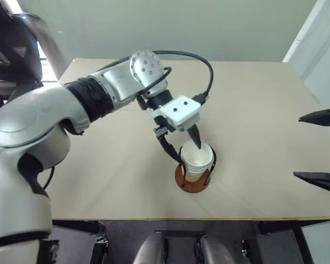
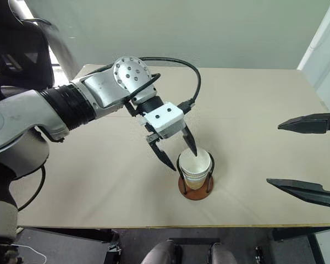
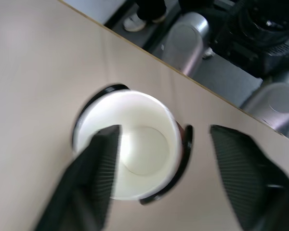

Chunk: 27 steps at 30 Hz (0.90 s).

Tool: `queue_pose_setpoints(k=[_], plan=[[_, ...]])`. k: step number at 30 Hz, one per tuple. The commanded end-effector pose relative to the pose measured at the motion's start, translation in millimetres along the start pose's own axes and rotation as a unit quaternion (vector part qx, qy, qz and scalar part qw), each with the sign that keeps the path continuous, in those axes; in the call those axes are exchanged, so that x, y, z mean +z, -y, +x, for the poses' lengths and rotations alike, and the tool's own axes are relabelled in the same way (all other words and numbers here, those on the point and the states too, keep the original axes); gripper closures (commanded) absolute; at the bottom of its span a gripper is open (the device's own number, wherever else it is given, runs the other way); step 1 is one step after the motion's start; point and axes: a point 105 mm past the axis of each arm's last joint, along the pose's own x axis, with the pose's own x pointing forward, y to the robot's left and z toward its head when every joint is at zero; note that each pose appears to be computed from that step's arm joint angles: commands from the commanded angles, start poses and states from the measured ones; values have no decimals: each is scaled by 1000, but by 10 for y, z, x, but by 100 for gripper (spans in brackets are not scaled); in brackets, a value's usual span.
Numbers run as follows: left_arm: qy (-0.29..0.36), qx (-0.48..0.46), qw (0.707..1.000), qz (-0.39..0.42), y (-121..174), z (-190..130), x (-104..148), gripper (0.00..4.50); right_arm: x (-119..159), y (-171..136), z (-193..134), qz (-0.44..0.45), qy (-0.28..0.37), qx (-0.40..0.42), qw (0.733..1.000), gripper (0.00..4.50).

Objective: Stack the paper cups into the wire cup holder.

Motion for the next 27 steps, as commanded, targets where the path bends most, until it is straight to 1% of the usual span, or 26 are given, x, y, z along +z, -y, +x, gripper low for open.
queue_pose_setpoints(k=[1, 4, 7, 8, 11, 13, 15, 16, 18, 20, 22, 23, 25, 27], plan=[[16, 27, 999, 18, -79, -141, 128, 6, 33, 34, -11, -15, 6, -6, 1000, 0], [36, 87, 996, -6, -182, -348, 164, 6, -31, 94, 34, -11, 9, 0, 1000, 0], [80, 189, 978, -46, -243, -745, 168, 6, -217, 261, 96, 1, -1, -18, 1000, 0], [97, 225, 967, -62, -235, -893, 143, 6, -314, 330, 114, 8, -9, -29, 1000, 0], [144, 332, 921, -146, -82, -1299, -64, 6, -625, 508, 128, 29, -28, -60, 997, 0], [140, 397, 883, -207, 137, -1455, -364, 6, -794, 595, 142, 47, -26, -74, 996, 0], [113, 445, 851, -256, 417, -1512, -668, 6, -915, 644, 167, 60, -23, -75, 995, 0], [103, 463, 837, -274, 533, -1521, -770, 6, -949, 667, 173, 62, -21, -75, 995, 0], [96, 489, 812, -305, 748, -1526, -889, 6, -976, 722, 181, 61, -15, -74, 995, 0], [93, 509, 789, -332, 955, -1516, -937, 6, -971, 749, 203, 55, -7, -60, 997, 0], [88, 523, 771, -354, 1149, -1473, -934, 6, -943, 770, 230, 47, 3, -41, 998, 0], [84, 527, 765, -361, 1207, -1445, -921, 6, -939, 789, 235, 44, 5, -37, 998, 0], [74, 528, 753, -386, 1447, -1366, -866, 6, -941, 813, 273, 29, 1, -12, 1000, 0], [66, 536, 737, -406, 1621, -1340, -796, 6, -949, 848, 310, 18, 0, 9, 1000, 0]])
